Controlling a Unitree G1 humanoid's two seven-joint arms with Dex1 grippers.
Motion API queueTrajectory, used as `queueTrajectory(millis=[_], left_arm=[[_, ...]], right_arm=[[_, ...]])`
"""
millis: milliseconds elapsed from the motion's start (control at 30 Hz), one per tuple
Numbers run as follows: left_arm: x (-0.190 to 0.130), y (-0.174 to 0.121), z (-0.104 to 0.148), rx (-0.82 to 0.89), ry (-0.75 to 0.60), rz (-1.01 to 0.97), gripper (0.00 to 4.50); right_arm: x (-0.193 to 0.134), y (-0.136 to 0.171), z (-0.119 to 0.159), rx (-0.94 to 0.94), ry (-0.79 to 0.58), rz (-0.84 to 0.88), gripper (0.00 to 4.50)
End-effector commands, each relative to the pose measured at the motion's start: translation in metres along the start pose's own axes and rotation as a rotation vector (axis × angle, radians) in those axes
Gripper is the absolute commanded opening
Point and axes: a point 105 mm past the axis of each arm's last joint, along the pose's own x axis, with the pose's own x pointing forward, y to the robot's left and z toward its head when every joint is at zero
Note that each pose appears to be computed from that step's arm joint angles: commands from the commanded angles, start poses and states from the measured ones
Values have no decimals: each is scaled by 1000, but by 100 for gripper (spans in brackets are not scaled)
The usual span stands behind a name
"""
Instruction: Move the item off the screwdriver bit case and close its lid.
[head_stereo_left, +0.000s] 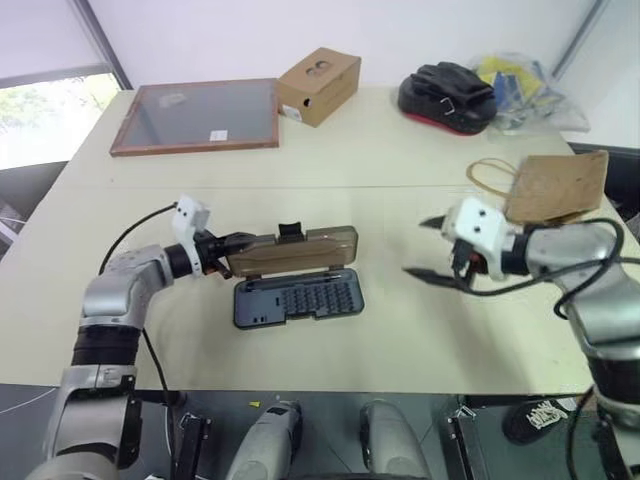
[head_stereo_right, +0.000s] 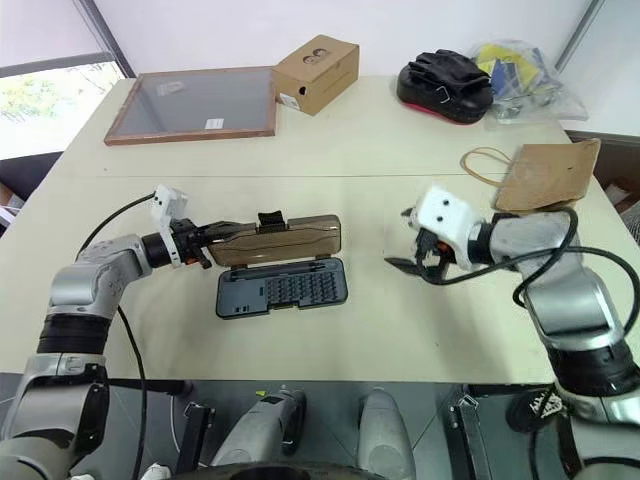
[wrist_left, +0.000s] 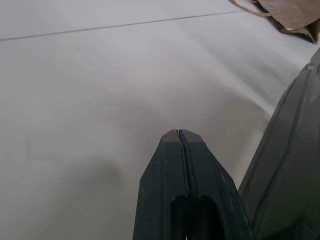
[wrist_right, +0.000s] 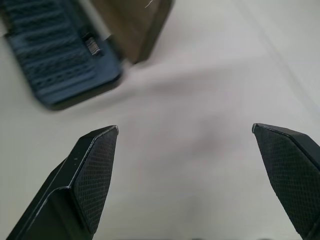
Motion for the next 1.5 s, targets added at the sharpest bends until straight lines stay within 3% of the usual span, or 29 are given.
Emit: queueTrajectory(millis=[33,200,433,633,800,900,1133,1367,1500], left_arm=[[-7,-11,17,38,-29,-46,0],[-12,-34,19,50,-2,-121,0],[-42,-60,4,28,95,-174,0],[-69,-63,-5,6,155,-138,0],[-60,-53,5,25,118,-109,0],[-39,-45,20,54,76,-125,0],[11,-42,38,137,90,-266,0],[50,-32,31,186,198,-357,0],[61,-33,28,201,238,-402,0]], right_arm=[[-9,6,7,9,-25,-13,448],[-7,16,-6,35,13,4,448],[-5,16,-10,56,6,-7,448],[-2,11,-4,64,-23,-26,448],[0,11,10,94,-85,-8,448],[0,17,24,153,-139,41,364],[7,59,46,312,-190,282,6],[37,105,60,647,-174,448,6],[55,126,59,737,-147,477,6]])
